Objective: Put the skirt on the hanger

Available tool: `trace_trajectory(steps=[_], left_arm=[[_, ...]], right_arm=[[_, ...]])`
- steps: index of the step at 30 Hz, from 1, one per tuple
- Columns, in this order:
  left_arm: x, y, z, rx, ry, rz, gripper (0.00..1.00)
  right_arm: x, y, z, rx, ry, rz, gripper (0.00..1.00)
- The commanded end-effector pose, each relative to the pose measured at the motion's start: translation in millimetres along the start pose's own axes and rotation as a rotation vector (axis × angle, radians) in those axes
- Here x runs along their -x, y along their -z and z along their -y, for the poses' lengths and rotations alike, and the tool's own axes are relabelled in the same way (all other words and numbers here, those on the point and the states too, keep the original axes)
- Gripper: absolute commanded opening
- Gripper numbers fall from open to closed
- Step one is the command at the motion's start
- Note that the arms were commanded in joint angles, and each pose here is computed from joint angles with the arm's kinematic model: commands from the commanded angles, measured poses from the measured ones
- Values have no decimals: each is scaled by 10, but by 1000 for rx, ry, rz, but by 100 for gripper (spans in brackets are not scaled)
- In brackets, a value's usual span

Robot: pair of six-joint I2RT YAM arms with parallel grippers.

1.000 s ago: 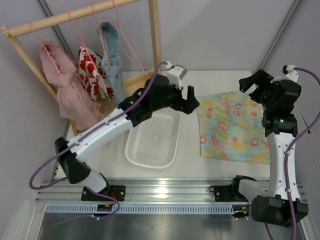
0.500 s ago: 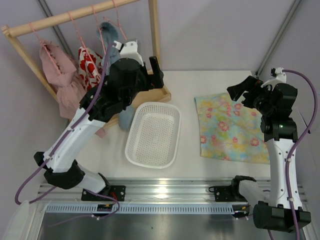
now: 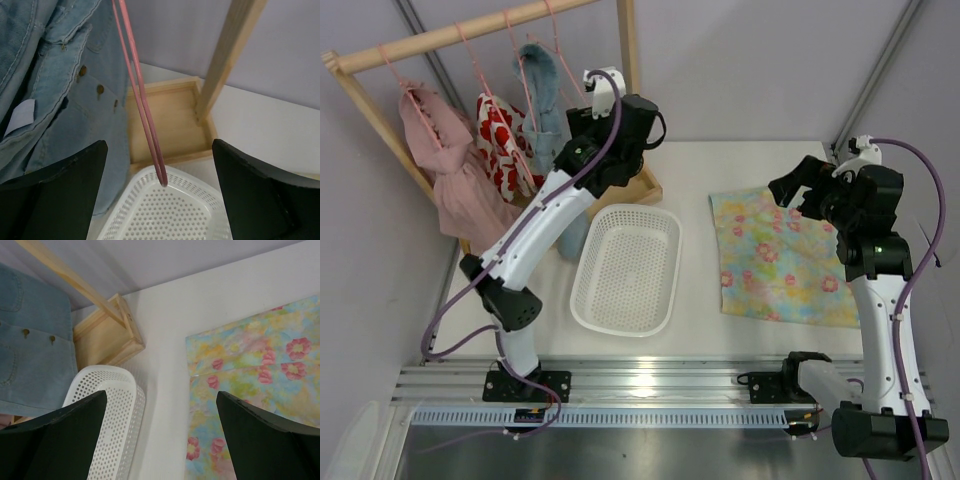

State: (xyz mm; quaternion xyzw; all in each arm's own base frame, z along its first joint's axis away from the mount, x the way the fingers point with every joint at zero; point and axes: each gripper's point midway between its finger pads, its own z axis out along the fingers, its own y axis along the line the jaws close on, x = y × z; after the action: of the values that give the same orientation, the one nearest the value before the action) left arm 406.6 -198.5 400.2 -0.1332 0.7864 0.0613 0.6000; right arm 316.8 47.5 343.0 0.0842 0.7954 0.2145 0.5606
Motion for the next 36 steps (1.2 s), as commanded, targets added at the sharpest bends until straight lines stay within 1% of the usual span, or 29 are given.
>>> trace_trajectory(steps=[1, 3, 6, 8, 9, 10, 13, 17, 20, 21, 25, 28, 32, 36], left_arm=[[333, -77, -253, 163, 13, 121, 92], [389, -147, -284, 194, 23, 142, 91], [401, -292, -221, 203, 24, 160, 89], [384, -382, -232, 249, -19, 173, 88], [441, -399, -217, 257, -1, 194, 86], [456, -415, -227, 272, -29, 200, 85], [501, -480, -222, 302, -32, 225, 83], [476, -606, -216, 304, -28, 225, 82], [415, -709, -215, 289, -17, 208, 77], [403, -753, -216, 277, 5, 203, 75], [344, -822, -267, 283, 12, 181, 73], [282, -885, -250, 270, 9, 164, 66], [249, -916, -229, 269, 10, 158, 50], [260, -939, -246, 273, 18, 162, 39]], right_arm=[[150, 153, -60, -21, 52, 48, 100], [142, 171, -84, -19, 51, 46, 99], [120, 185, -77, -31, 60, 43, 99], [114, 182, -58, -45, 66, 42, 99], [110, 193, -64, -44, 65, 43, 100], [103, 188, -60, -45, 65, 42, 99], [76, 168, -52, -45, 62, 34, 99], [74, 159, -43, -49, 58, 32, 99], [59, 148, -25, -56, 58, 27, 99], [62, 146, -17, -60, 58, 27, 99], [53, 150, -1, -69, 54, 26, 99], [52, 158, 5, -73, 52, 27, 99], [81, 188, 1, -82, 51, 31, 99], [142, 245, -37, -77, 49, 53, 100]])
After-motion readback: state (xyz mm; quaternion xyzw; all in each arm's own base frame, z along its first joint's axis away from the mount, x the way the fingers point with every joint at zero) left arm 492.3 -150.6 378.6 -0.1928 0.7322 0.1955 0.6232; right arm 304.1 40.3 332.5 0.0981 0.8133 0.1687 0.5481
